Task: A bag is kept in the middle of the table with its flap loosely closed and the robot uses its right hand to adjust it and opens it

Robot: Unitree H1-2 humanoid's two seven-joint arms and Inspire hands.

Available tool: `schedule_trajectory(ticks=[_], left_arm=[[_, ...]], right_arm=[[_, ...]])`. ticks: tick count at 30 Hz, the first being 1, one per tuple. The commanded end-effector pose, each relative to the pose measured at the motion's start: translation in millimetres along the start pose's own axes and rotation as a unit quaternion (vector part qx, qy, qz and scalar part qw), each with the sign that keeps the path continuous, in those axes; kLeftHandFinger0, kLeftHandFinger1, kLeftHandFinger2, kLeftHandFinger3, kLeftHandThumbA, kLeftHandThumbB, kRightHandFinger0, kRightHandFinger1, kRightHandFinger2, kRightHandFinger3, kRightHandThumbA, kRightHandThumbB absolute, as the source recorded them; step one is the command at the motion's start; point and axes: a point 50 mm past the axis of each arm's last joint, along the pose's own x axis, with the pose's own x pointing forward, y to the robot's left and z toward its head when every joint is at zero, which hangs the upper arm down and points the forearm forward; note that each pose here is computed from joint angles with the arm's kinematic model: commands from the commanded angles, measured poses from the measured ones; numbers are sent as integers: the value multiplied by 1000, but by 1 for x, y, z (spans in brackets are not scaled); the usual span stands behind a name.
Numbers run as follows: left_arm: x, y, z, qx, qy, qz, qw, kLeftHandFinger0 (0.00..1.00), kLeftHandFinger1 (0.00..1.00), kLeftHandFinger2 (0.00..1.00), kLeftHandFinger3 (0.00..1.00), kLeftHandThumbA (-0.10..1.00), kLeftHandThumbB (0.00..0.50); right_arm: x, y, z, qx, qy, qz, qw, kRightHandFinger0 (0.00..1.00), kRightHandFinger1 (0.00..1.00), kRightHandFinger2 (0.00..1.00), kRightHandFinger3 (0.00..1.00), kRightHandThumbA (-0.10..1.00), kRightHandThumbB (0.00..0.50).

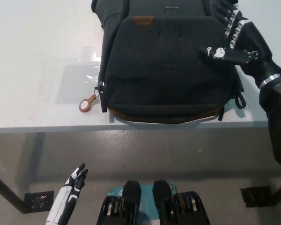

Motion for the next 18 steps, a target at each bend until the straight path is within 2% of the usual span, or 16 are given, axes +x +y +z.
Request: schedule_trajectory(ticks=[1, 8, 9, 10, 11, 12, 13, 14, 15, 16, 18], left_arm=[[7, 8, 11, 14, -30, -4, 999, 1000, 1000, 1000, 1000, 1000, 316], [8, 8, 13, 14, -31, -5, 999, 1000, 1000, 1000, 1000, 1000, 328], [9, 9, 13, 13, -31, -7, 999, 1000, 1000, 1000, 1000, 1000, 328], [9, 9, 12, 14, -30, -7, 999, 1000, 1000, 1000, 1000, 1000, 327], [9, 10, 12, 15, -29, -8, 999, 1000, 1000, 1000, 1000, 1000, 326], [10, 10, 13, 15, -29, -8, 999, 1000, 1000, 1000, 1000, 1000, 325], [11, 11, 14, 17, -31, -8, 999, 1000, 1000, 1000, 1000, 1000, 325], [11, 11, 14, 18, -31, -8, 999, 1000, 1000, 1000, 1000, 1000, 327], [12, 11, 14, 19, -33, -9, 999, 1000, 1000, 1000, 1000, 1000, 319], [13, 11, 14, 20, -34, -10, 999, 1000, 1000, 1000, 1000, 1000, 316], [13, 12, 15, 20, -34, -10, 999, 1000, 1000, 1000, 1000, 1000, 313]], right_arm=[[18, 8, 20, 18, -26, 40, 999, 1000, 1000, 1000, 1000, 1000, 277], [10, 11, 2, 50, -9, 45, 998, 1000, 1000, 1000, 1000, 1000, 315], [9, 10, 1, 71, -7, 42, 997, 1000, 1000, 1000, 1000, 954, 311], [9, 8, 0, 105, -4, 37, 994, 795, 779, 757, 838, 593, 249], [9, 7, -2, 136, -3, 30, 990, 517, 600, 698, 790, 483, 302], [9, 7, 0, 126, -5, 21, 992, 184, 318, 473, 351, 153, 144], [9, 8, 3, 90, -12, -9, 996, 40, 192, 412, 164, -49, 193], [8, 9, 3, 79, -13, -13, 997, 2, 265, 530, 211, -98, 191], [6, 9, 6, 53, -17, -15, 998, 5, 358, 629, 381, -100, 167], [6, 9, 7, 43, -20, -14, 999, 25, 398, 648, 535, -100, 143], [4, 10, 9, 30, -25, -11, 999, 42, 434, 673, 625, -100, 118]])
